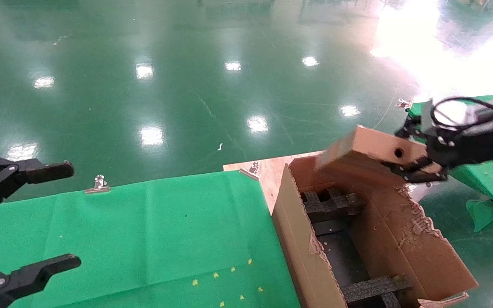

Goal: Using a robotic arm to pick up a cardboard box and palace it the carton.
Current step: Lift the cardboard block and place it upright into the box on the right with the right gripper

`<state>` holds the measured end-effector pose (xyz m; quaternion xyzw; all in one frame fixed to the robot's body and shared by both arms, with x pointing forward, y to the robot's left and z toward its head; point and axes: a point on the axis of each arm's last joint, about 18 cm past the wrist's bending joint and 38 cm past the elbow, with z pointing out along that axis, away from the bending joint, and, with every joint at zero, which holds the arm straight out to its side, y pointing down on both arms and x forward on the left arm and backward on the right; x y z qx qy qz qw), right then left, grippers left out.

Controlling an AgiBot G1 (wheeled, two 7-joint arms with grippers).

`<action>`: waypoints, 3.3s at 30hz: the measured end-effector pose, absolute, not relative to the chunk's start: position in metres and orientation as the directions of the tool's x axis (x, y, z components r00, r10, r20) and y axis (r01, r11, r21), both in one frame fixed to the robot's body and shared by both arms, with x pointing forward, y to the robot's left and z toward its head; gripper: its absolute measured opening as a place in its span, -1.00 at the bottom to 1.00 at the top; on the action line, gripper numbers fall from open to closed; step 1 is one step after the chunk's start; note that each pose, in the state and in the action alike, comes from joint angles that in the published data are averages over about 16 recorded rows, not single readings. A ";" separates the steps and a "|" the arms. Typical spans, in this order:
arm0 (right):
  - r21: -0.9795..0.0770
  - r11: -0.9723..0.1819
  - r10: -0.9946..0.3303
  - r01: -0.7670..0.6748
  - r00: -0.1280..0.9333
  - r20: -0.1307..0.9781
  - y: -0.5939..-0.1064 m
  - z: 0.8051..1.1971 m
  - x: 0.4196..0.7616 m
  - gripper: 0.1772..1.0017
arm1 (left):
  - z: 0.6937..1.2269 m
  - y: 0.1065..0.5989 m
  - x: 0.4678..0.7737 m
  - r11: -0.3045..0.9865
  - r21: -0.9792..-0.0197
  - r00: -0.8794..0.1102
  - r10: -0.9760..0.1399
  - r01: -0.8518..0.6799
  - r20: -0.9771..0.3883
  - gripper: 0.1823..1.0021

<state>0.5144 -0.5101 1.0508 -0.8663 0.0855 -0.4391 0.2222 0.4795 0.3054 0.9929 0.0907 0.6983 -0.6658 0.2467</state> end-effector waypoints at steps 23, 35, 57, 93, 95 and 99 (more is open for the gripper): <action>-0.637 -0.751 -0.599 -0.176 0.587 0.544 -0.540 1.013 0.511 -0.65 | 0.993 0.305 0.480 0.097 -0.885 -0.862 -0.203 0.455 -0.465 1.00; -0.777 -0.429 -0.885 -0.461 0.387 0.259 -0.565 0.983 0.512 -0.66 | 0.993 0.306 0.480 0.097 -0.885 -0.862 -0.203 0.455 -0.465 1.00; -0.799 -0.106 -0.988 -0.592 0.153 0.017 -0.576 0.957 0.524 -0.68 | 0.993 0.306 0.480 0.097 -0.885 -0.862 -0.203 0.455 -0.465 1.00; -0.731 0.008 -1.000 -0.682 0.003 -0.013 -0.578 0.900 0.543 -0.70 | 0.993 0.306 0.480 0.097 -0.885 -0.862 -0.203 0.455 -0.465 1.00; -0.729 0.006 -1.000 -0.684 0.002 -0.010 -0.577 0.897 0.547 -0.70 | 0.993 0.306 0.480 0.097 -0.885 -0.862 -0.203 0.455 -0.465 1.00; -0.727 0.002 -1.000 -0.687 0.002 -0.005 -0.576 0.890 0.557 -0.70 | 0.993 0.306 0.480 0.097 -0.885 -0.862 -0.203 0.455 -0.465 1.00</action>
